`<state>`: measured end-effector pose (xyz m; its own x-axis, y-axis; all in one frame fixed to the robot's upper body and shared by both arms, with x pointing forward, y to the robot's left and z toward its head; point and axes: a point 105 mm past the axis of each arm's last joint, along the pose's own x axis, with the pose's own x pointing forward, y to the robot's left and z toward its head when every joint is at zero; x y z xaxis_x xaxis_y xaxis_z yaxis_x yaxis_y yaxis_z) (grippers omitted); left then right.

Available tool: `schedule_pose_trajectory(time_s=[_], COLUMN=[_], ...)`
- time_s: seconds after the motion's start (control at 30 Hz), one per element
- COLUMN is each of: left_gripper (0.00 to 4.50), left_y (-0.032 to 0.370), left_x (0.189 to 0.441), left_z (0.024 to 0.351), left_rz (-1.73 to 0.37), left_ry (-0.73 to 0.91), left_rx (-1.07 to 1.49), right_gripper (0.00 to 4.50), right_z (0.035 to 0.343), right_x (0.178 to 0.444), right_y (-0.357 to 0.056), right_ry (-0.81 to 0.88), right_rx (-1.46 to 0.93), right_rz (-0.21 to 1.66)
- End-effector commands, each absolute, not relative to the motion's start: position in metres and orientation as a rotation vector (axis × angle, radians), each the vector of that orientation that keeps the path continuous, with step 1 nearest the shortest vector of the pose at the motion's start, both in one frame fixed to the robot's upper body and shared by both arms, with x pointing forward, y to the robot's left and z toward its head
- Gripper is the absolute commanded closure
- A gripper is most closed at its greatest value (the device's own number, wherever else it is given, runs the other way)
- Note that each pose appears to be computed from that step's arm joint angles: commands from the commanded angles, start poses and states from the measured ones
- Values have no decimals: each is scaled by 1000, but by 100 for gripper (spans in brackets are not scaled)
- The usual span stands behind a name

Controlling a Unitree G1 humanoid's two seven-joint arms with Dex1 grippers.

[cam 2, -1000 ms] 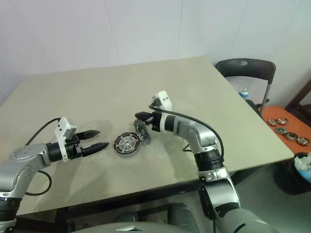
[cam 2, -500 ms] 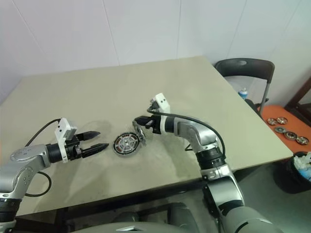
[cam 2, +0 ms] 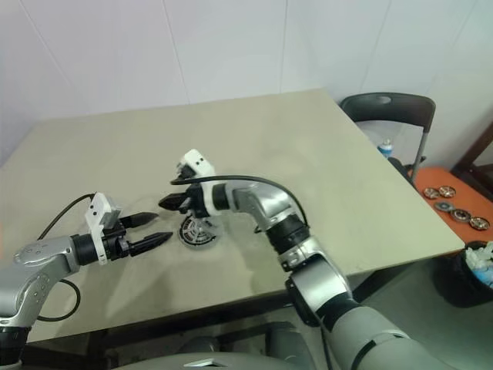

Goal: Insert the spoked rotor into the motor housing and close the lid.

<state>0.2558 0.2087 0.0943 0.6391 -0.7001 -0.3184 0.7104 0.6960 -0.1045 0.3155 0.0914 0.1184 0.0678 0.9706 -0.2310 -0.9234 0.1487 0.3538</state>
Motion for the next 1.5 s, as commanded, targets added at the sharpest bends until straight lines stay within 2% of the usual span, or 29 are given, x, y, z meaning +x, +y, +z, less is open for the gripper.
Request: schedule_pose_trajectory(time_s=[0.03,0.4,0.67,0.77,0.83,0.9,1.0,1.1,1.2,1.27,1.33,1.43,1.5], left_gripper=[47,47,47,47,47,47,47,47,47,47,47,47,47], left_y=[210,210,212,212,212,211,209,208,207,208,208,207,205], left_x=[254,248,245,246,248,250,254,255,257,257,257,253,250], left_z=[105,105,106,106,106,107,110,110,109,110,110,112,114], left_rz=[-783,-756,-744,-745,-747,-754,-765,-774,-782,-786,-788,-824,-842], left_ry=[308,307,308,309,307,303,294,294,297,297,298,289,276], left_rx=[43,31,28,27,28,27,25,24,26,25,25,19,26], right_gripper=[448,448,448,448,448,448,448,448,448,448,448,388,325], right_z=[118,82,70,82,99,127,165,190,194,167,149,123,123], right_x=[318,328,330,335,338,342,346,349,350,350,345,341,332], right_y=[101,115,113,110,109,105,88,66,36,6,-11,-40,-43], right_ry=[428,496,498,466,454,413,274,170,119,81,75,77,89], right_rx=[74,53,20,68,187,308,319,271,162,-124,-276,-451,-382], right_rz=[1422,1304,1278,1288,1302,1344,1411,1423,1393,1328,1310,1266,1331])
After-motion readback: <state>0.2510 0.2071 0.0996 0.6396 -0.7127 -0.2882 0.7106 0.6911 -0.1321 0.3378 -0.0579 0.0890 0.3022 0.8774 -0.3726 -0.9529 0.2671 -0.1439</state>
